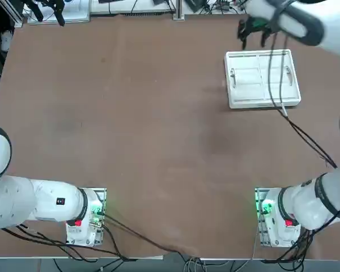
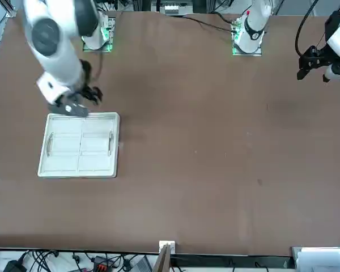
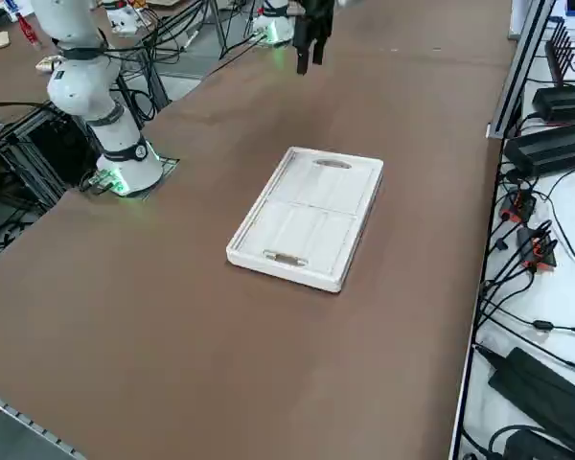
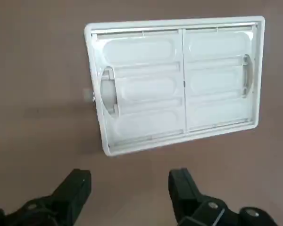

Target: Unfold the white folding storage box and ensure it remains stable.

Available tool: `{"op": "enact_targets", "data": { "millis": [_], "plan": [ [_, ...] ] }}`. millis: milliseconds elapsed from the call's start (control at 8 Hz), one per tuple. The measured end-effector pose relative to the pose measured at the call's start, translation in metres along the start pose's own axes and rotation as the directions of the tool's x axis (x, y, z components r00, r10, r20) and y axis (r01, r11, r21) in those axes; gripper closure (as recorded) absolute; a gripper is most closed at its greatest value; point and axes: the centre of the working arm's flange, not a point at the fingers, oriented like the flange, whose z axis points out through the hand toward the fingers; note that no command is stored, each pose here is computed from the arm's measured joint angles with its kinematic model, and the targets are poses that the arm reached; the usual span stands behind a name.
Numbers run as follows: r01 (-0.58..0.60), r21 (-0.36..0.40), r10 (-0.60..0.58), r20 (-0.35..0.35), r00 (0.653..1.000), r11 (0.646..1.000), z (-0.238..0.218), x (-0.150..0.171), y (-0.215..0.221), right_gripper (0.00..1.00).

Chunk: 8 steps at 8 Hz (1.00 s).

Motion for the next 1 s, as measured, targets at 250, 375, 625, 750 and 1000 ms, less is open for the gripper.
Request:
{"op": "enact_targets", "data": {
  "millis": [250, 375, 625, 750, 1000],
  "plan": [
    [-0.066, -0.103, 0.062, -0.048, 0.997, 0.992, 0.056, 0.007, -0.058, 0.00],
    [-0.096, -0.138, 0.087, -0.072, 0.994, 0.986, 0.078, 0.013, -0.084, 0.00],
    [-0.160, -0.163, 0.144, -0.104, 0.984, 0.974, 0.105, 0.039, -0.123, 0.00],
    [-0.164, -0.206, 0.144, -0.109, 0.984, 0.965, 0.124, 0.051, -0.132, 0.00],
    [-0.138, -0.310, 0.109, -0.109, 0.988, 0.941, 0.180, 0.065, -0.144, 0.04]
  ]
}}
